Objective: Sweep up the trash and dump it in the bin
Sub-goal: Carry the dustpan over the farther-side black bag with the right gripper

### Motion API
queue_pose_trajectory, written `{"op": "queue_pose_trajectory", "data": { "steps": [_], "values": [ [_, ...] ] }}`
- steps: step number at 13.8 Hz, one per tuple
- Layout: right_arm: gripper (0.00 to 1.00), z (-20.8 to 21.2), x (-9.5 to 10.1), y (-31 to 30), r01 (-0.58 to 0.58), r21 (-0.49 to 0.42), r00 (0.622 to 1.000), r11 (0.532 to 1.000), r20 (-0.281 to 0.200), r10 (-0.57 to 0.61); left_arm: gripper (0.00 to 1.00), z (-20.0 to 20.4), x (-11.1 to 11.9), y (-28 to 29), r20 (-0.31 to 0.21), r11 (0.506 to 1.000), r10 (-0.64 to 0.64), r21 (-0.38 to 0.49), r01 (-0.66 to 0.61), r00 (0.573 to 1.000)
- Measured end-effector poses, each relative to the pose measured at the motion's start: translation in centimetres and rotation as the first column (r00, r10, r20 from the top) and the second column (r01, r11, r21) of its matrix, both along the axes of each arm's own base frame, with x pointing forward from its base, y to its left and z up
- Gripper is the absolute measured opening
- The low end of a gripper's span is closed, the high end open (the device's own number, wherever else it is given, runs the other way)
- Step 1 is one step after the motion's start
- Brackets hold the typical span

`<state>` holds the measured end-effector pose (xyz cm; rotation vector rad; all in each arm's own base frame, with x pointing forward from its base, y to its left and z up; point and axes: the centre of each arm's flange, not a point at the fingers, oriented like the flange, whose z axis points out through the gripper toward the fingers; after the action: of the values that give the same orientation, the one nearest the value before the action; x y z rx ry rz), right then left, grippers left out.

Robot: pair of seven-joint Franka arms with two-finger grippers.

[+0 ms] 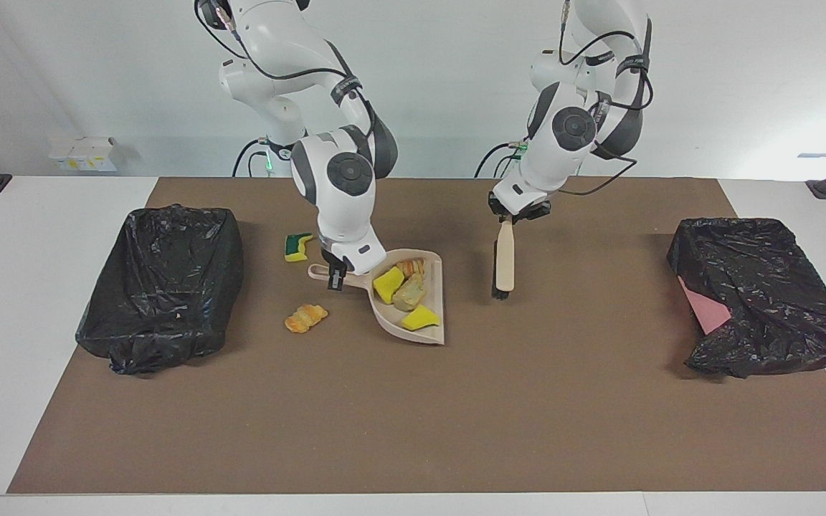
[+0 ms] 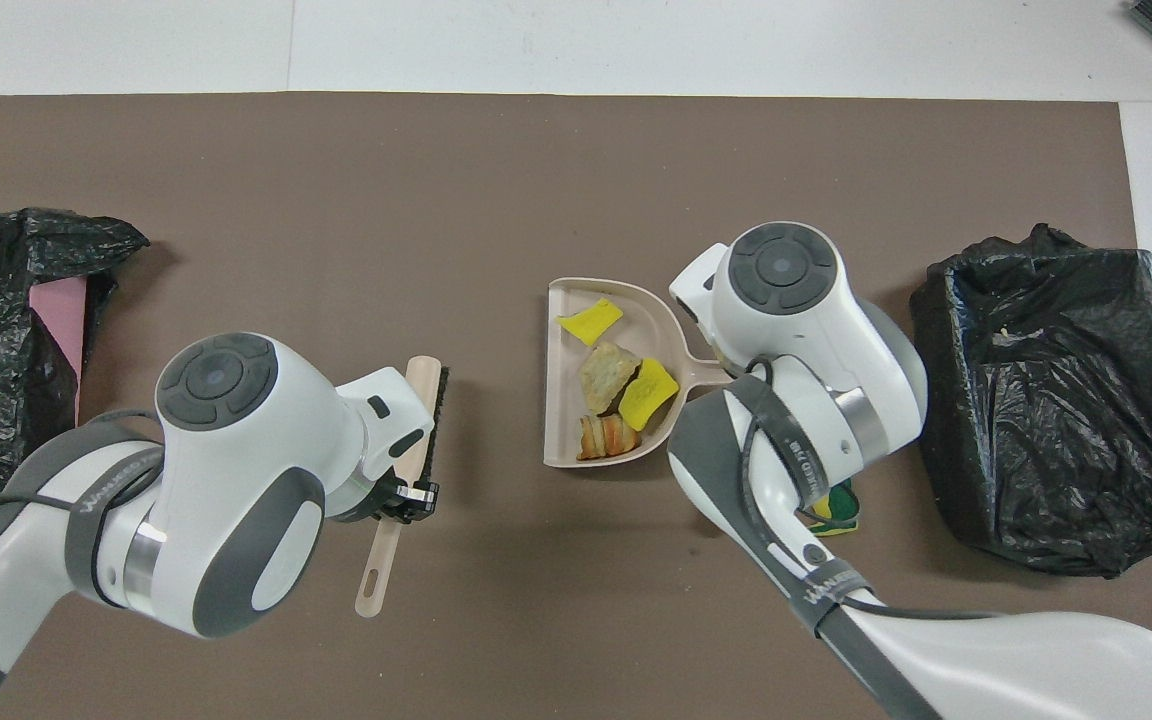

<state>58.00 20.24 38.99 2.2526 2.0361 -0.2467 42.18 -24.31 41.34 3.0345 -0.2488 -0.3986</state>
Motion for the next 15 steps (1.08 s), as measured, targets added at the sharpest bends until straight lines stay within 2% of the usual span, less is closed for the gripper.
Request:
{"op": "queue_pose_trajectory", "data": {
  "steps": [2,6,8,11,14,15],
  "values": [
    [0.32,3.1,0.6,-3.6,0.012,0.009,0.999,1.000,0.030,-0.012,0.25,-0.3,-2.9,-1.1,0.007,0.998,0.056,0.030,-0.056,0.998],
    [0.32,9.2,0.4,-13.7,0.017,0.031,0.999,0.999,0.038,-0.018,0.25,-0.9,-8.4,-5.9,0.069,0.980,0.184,0.068,-0.189,0.980],
    [0.32,11.5,-0.3,-18.8,0.030,0.037,0.999,0.999,0.036,-0.032,0.25,-1.7,-10.5,-7.9,0.106,0.970,0.227,0.069,-0.235,0.968],
    [0.32,13.9,-1.8,-23.9,0.040,0.039,0.999,0.998,0.033,-0.041,0.25,-4.4,-12.8,-8.9,0.152,0.964,0.250,0.052,-0.260,0.956],
    [0.32,15.3,-3.1,-29.7,0.045,0.038,0.998,0.998,0.036,-0.046,0.25,-7.3,-14.4,-8.6,0.167,0.968,0.237,0.047,-0.248,0.957],
    [0.32,15.5,-3.6,-31.8,0.051,0.038,0.998,0.998,0.033,-0.053,0.32,-7.5,-14.4,-8.5,0.167,0.967,0.238,0.047,-0.249,0.957]
  ]
}}
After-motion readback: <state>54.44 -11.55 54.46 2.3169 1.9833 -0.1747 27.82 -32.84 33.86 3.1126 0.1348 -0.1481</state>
